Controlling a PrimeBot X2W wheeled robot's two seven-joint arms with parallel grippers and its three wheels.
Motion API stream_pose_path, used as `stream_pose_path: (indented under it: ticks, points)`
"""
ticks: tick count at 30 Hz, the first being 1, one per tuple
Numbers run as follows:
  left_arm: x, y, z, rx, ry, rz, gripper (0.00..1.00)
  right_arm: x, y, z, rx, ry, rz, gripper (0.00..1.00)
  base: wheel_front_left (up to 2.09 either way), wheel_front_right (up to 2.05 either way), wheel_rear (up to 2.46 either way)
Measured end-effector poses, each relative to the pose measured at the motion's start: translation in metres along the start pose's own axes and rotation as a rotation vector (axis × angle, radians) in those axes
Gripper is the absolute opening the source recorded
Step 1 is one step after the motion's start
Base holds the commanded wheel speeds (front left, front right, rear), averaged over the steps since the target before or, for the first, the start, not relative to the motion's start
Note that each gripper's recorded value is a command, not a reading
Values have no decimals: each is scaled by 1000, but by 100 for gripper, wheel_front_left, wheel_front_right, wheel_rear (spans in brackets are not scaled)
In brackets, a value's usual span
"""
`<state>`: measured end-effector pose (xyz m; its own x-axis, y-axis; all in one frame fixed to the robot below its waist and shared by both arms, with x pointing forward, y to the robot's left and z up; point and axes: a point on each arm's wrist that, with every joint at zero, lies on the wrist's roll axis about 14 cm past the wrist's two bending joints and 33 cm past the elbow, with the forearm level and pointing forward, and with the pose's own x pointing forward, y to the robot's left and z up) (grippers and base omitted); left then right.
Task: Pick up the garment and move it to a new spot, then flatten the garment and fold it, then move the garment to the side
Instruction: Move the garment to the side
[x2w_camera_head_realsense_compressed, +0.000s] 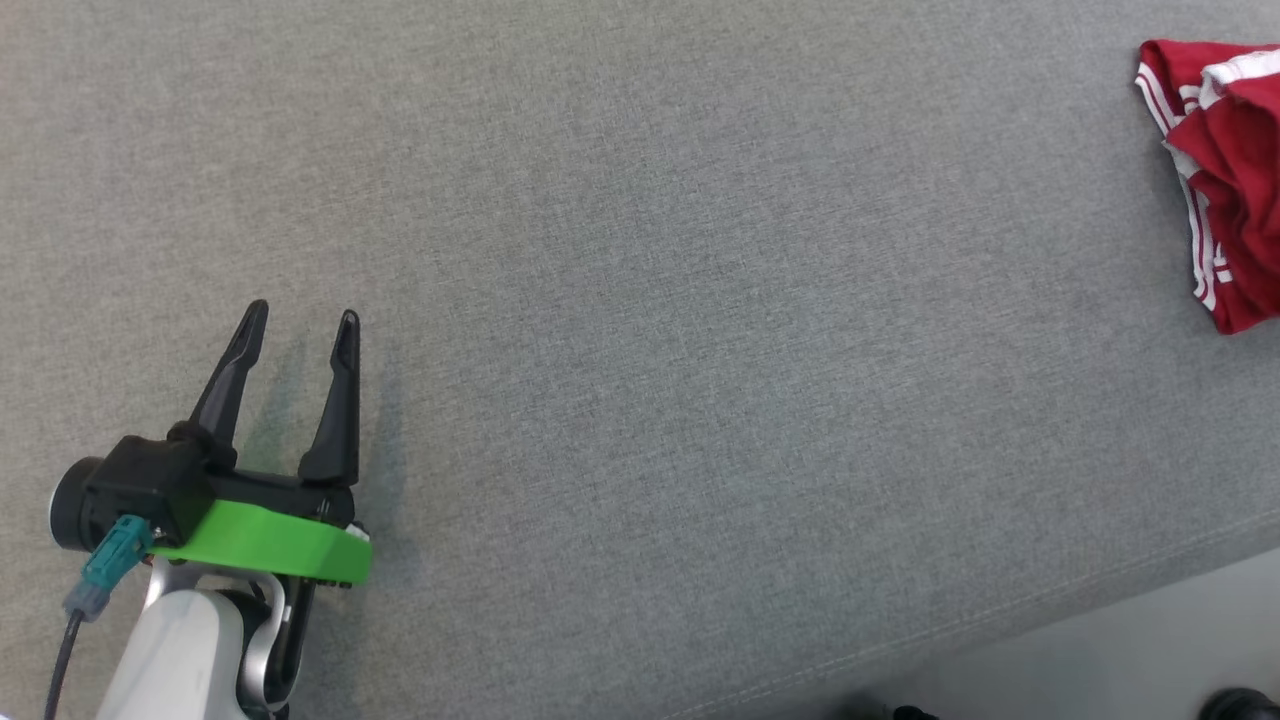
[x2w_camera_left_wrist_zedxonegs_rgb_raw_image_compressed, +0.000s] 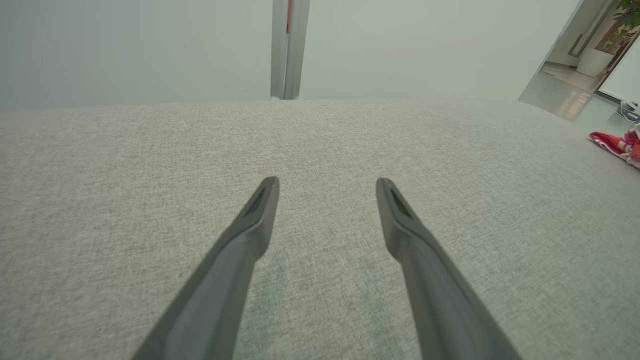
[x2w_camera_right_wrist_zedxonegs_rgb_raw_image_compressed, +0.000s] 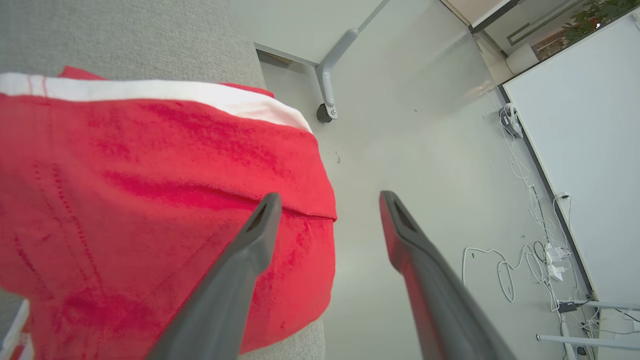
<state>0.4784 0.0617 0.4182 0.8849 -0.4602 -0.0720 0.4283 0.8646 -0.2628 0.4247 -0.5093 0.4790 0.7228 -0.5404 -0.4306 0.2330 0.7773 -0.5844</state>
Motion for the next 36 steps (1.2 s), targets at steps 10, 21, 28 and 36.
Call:
stream_pose_path:
  ticks: [10,21,28,36]
  points:
    - [-17,-12,20,-32,-53,35,100,-22,45,29,185,-185,70,100,0,0,0]
    - [-72,4,47,-39,-121,189,100,-94,140,65,367,-476,292,100,0,0,0]
    - [-120,22,66,-34,-185,309,100,-153,168,84,429,-592,404,100,0,0,0]
    - [-162,29,76,-17,-235,380,100,-209,185,106,461,-668,492,100,0,0,0]
